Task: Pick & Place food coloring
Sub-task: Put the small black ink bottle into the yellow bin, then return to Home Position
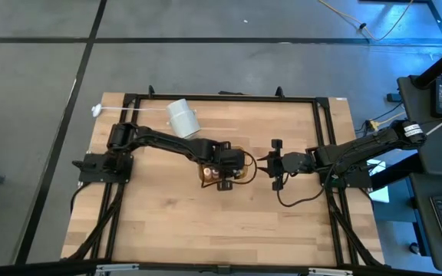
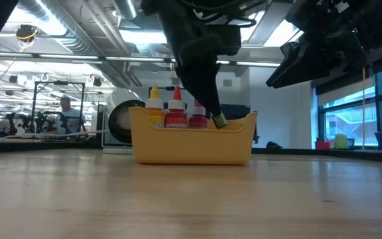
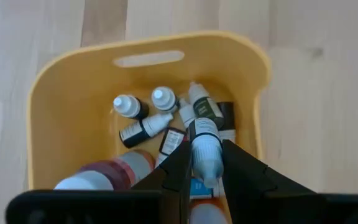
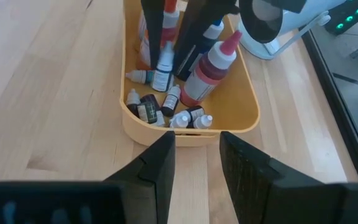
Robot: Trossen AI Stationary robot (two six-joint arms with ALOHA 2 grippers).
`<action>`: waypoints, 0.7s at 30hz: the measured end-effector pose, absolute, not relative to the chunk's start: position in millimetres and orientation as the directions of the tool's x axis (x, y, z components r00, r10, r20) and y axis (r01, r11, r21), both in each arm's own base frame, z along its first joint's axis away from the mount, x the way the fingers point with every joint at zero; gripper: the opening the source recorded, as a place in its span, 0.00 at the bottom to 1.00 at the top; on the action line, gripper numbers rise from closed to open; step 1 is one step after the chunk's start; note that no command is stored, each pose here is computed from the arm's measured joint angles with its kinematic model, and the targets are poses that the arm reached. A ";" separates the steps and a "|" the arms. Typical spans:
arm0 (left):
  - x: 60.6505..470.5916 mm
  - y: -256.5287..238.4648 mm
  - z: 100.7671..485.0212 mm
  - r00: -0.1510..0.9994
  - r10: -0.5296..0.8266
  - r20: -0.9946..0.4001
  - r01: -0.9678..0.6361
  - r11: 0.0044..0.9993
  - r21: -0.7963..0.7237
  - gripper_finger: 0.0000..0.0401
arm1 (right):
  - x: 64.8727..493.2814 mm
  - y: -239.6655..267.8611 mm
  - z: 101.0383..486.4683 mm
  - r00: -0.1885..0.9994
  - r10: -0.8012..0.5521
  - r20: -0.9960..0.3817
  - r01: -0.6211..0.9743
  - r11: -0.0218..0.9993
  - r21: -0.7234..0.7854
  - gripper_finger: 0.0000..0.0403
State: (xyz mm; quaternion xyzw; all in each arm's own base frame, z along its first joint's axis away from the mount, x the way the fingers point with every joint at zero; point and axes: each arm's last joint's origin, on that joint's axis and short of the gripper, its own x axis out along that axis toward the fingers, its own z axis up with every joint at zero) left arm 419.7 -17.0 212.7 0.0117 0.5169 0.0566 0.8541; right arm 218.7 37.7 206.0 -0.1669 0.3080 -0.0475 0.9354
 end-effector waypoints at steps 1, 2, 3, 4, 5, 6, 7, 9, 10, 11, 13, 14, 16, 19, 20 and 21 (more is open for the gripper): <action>419.8 -16.9 211.8 0.456 0.110 -0.883 -0.085 0.993 0.080 0.17 | 218.7 37.8 206.1 0.806 -0.191 -0.561 -0.015 0.940 -0.341 0.32; 419.4 -16.8 211.2 0.451 0.113 -0.885 -0.085 0.993 0.083 0.18 | 218.7 37.8 205.9 0.805 -0.191 -0.562 -0.016 0.940 -0.341 0.32; 419.5 -17.0 211.2 0.452 0.113 -0.885 -0.085 0.993 0.083 0.19 | 218.7 37.8 205.9 0.806 -0.188 -0.562 -0.017 0.940 -0.340 0.32; 419.7 -17.1 211.4 0.455 0.113 -0.884 -0.087 0.993 0.082 0.20 | 218.7 37.8 205.9 0.805 -0.188 -0.562 -0.017 0.941 -0.339 0.32; 419.7 -17.4 211.5 0.455 0.112 -0.884 -0.091 0.993 0.079 0.22 | 218.5 37.8 205.7 0.804 -0.189 -0.564 -0.018 0.940 -0.340 0.32; 419.6 -18.3 211.4 0.454 0.111 -0.884 -0.089 0.993 0.079 0.23 | 218.5 37.8 205.7 0.804 -0.189 -0.564 -0.018 0.940 -0.340 0.32; 419.6 -19.0 211.4 0.454 0.110 -0.884 -0.087 0.993 0.078 0.24 | 218.6 37.8 205.8 0.804 -0.188 -0.564 -0.018 0.940 -0.339 0.32; 419.9 -20.8 211.6 0.458 0.108 -0.882 -0.084 0.993 0.079 0.25 | 218.5 37.8 205.6 0.803 -0.188 -0.565 -0.019 0.940 -0.340 0.32; 419.9 -21.0 211.6 0.459 0.108 -0.882 -0.083 0.993 0.079 0.25 | 218.5 37.8 205.6 0.803 -0.188 -0.565 -0.019 0.940 -0.340 0.32; 419.7 -21.5 211.5 0.457 0.107 -0.883 -0.082 0.994 0.079 0.26 | 218.5 37.8 205.6 0.803 -0.188 -0.565 -0.019 0.940 -0.340 0.32; 419.7 -22.7 211.5 0.458 0.106 -0.882 -0.079 0.994 0.079 0.26 | 218.5 37.8 205.6 0.803 -0.188 -0.565 -0.019 0.940 -0.340 0.32; 419.7 -22.9 211.5 0.459 0.106 -0.882 -0.079 0.994 0.079 0.25 | 218.5 37.8 205.6 0.803 -0.188 -0.565 -0.019 0.940 -0.340 0.32; 419.4 -22.8 211.8 0.457 0.106 -0.883 -0.066 0.994 0.086 0.25 | 218.5 37.8 205.6 0.803 -0.188 -0.565 -0.018 0.940 -0.340 0.32; 410.7 -22.3 225.9 0.452 0.102 -0.886 -0.057 0.995 0.085 0.24 | 218.4 37.8 205.6 0.803 -0.188 -0.565 -0.019 0.940 -0.340 0.32; 406.5 -22.3 235.8 0.467 0.101 -0.878 -0.049 0.995 0.089 0.24 | 218.4 37.8 205.6 0.803 -0.188 -0.566 -0.019 0.940 -0.339 0.32; 400.4 -23.0 247.3 0.479 0.100 -0.872 -0.039 0.995 0.092 0.24 | 218.2 37.8 205.3 0.801 -0.188 -0.568 -0.020 0.940 -0.340 0.32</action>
